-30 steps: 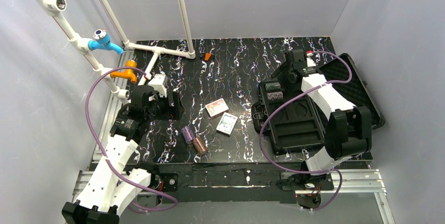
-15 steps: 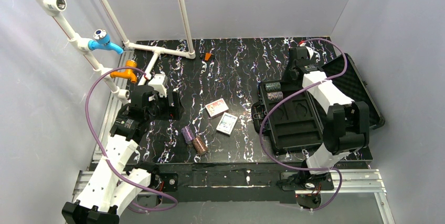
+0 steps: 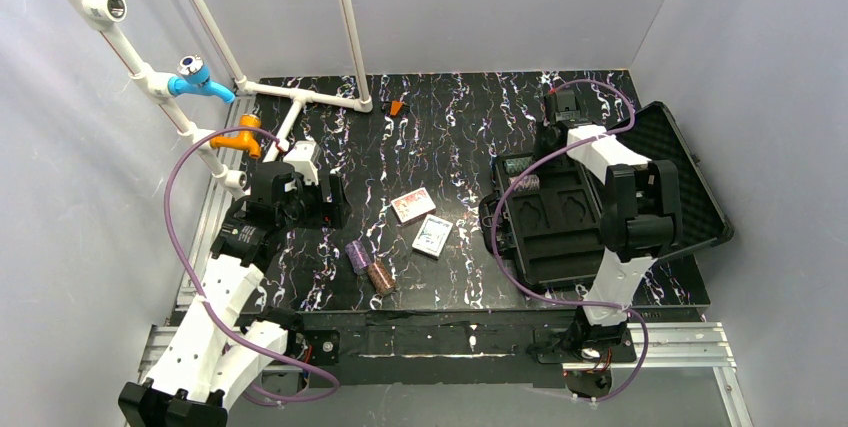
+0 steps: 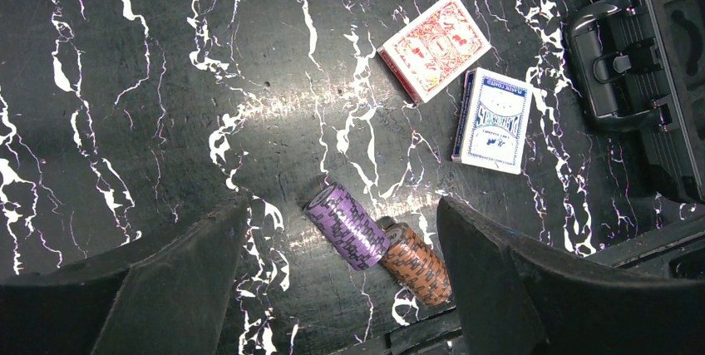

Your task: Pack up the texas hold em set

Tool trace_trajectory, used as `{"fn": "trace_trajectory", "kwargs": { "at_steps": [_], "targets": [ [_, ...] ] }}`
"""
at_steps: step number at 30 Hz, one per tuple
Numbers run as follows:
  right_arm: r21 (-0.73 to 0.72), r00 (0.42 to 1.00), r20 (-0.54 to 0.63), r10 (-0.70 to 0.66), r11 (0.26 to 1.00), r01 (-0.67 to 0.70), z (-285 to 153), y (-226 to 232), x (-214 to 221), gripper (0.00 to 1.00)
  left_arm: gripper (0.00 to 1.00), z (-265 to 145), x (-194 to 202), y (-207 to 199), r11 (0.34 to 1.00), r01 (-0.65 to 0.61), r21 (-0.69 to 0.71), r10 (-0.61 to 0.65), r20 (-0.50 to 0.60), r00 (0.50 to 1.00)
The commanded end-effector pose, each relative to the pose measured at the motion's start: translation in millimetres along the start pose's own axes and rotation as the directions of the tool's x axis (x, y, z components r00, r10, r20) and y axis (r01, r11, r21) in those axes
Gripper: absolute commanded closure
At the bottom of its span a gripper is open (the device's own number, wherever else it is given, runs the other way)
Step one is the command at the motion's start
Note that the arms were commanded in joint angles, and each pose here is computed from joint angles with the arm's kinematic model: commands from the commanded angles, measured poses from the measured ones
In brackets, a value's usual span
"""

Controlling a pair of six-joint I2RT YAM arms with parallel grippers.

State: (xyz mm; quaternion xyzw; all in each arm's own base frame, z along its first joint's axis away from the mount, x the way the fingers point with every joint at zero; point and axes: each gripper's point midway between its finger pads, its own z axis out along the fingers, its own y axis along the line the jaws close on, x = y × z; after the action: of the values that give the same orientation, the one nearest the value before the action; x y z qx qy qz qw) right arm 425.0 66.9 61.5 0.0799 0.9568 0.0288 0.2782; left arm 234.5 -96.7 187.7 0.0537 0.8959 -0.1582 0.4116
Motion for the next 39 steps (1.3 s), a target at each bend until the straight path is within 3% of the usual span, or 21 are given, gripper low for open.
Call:
{"fn": "trace_trajectory", "kwargs": {
  "at_steps": [1,28,31,39],
  "targets": [
    [-0.117,0.999,0.001,-0.043,0.992,0.043,-4,22,-10,0.82,0.18,-3,-3,-1,1.0,-0.015,-0.001,0.015,0.005,1.0],
    [-0.34,0.994,-0.087,-0.061,0.94,0.028,-7,57,19,0.83,0.14,1,-2,-4,1.0,-0.015,0.017,0.015,-0.016,1.0],
    [-0.323,0.995,-0.08,-0.06,0.946,0.031,-9,54,18,0.8,0.02,0,-4,-2,1.0,-0.006,0.004,0.006,-0.008,1.0],
    [-0.264,0.998,-0.014,-0.06,0.963,0.054,-27,44,1,0.61,0.02,8,-23,16,0.989,0.064,-0.131,-0.064,0.01,0.998]
  ]
}}
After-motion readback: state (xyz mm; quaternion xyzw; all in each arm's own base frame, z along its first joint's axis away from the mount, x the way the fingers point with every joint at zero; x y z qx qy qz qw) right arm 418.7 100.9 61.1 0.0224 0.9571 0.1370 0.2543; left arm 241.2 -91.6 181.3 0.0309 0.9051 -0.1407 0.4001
